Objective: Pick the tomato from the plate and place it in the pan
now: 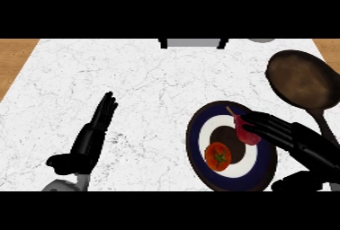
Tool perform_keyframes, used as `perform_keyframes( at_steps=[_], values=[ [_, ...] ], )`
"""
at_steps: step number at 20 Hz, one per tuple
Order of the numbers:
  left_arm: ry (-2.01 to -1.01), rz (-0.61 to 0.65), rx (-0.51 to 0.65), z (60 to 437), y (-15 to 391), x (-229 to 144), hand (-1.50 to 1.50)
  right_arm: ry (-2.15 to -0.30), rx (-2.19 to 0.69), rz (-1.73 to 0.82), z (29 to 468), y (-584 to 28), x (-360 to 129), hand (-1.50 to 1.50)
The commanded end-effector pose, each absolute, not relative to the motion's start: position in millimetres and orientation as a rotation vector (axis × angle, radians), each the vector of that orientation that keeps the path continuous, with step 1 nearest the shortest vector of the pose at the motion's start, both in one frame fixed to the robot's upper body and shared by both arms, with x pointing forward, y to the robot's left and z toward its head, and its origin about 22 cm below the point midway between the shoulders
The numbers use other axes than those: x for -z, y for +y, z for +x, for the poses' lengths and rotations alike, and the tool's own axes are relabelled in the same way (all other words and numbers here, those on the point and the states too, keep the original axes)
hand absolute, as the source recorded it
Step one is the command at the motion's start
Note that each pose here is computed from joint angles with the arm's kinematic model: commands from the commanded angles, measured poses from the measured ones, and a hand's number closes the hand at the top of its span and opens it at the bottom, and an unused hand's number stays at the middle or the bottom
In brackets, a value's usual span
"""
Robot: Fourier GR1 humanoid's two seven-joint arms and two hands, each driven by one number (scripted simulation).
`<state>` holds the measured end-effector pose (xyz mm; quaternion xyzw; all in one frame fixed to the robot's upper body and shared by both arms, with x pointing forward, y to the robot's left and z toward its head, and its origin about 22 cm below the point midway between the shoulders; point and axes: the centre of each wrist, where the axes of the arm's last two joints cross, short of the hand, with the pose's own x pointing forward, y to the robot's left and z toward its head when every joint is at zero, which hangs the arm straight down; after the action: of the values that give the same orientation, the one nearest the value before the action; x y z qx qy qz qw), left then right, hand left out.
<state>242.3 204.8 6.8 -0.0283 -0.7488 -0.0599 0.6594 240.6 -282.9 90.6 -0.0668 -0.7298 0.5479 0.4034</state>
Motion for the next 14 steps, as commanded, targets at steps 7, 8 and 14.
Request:
perform_keyframes(
  at_steps=[7,8,14],
  values=[
    [-1.705,-0.056,0.118,243.2,206.2,-16.6,0.00,-1.576,-1.694,-0.393,236.0,-216.8,-59.5,-1.50],
    [-1.686,-0.078,0.132,251.0,205.0,-28.0,0.00,-1.571,-1.702,-0.393,232.6,-208.3,-42.4,-1.50],
    [-1.678,-0.072,0.120,241.0,199.5,2.7,0.00,-1.561,-1.669,-0.376,235.6,-190.7,-41.7,-1.50]
  ],
)
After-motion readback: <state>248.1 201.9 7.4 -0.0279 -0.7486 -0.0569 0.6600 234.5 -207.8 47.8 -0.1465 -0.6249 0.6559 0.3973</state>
